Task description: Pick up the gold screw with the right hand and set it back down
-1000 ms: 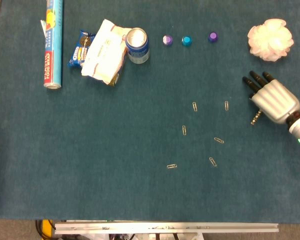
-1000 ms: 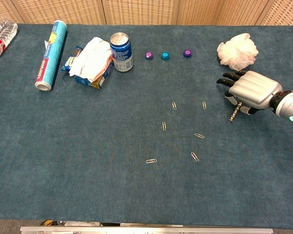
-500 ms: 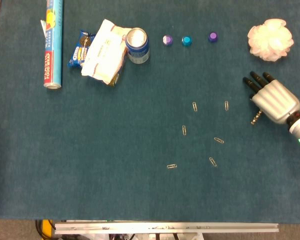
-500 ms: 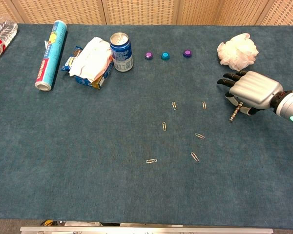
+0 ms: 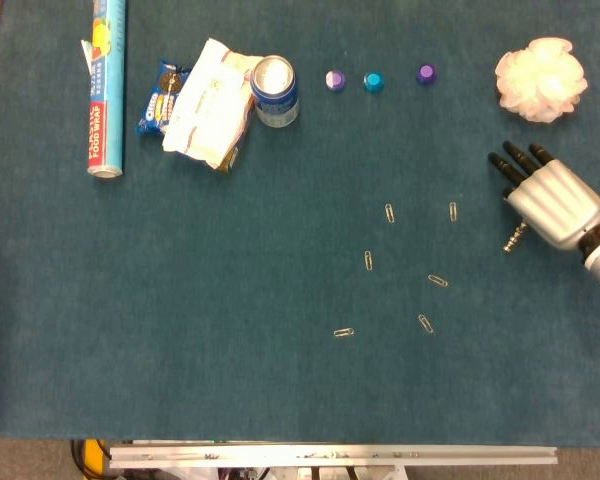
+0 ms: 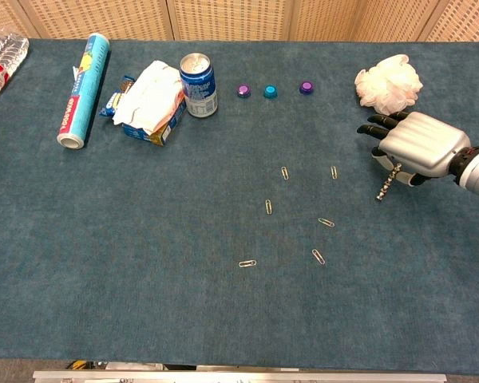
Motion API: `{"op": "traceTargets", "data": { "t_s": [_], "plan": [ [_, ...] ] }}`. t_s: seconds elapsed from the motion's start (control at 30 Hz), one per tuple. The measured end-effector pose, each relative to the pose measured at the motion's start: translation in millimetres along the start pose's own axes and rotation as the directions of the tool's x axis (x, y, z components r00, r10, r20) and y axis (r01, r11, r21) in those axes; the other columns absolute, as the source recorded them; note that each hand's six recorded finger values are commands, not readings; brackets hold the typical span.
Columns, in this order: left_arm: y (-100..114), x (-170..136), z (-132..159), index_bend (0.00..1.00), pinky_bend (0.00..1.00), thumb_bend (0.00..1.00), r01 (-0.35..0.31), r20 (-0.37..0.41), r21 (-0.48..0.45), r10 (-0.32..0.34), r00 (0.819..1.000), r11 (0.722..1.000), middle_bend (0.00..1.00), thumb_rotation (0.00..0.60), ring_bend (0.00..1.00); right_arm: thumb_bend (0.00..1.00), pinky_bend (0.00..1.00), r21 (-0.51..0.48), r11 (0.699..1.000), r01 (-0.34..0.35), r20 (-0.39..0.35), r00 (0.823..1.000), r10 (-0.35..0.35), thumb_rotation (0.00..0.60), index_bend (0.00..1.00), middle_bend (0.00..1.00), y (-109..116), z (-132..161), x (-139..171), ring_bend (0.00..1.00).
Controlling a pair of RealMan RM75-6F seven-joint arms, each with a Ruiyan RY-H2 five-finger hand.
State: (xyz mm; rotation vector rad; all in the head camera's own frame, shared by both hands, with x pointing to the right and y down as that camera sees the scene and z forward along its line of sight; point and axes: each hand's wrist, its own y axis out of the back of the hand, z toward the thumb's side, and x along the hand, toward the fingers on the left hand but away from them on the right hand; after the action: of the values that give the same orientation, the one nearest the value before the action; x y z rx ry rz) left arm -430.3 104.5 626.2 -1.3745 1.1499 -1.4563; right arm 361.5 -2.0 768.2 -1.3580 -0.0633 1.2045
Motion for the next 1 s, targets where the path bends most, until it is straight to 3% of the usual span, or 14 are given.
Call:
{"op": "traceTargets", "data": {
  "t_s": [1.0],
  "plan": [
    [6,-2,-5,0.37,0.41,0.08,-0.015,-0.008,-0.022,0.015,1.0,1.0,0.29,0.6,0.22,0.29,0.18,0.099,0.992,0.08,-0.005,0.997,-0.08,0.6,0.59,0.1,55,5,19,0.0]
  ]
}}
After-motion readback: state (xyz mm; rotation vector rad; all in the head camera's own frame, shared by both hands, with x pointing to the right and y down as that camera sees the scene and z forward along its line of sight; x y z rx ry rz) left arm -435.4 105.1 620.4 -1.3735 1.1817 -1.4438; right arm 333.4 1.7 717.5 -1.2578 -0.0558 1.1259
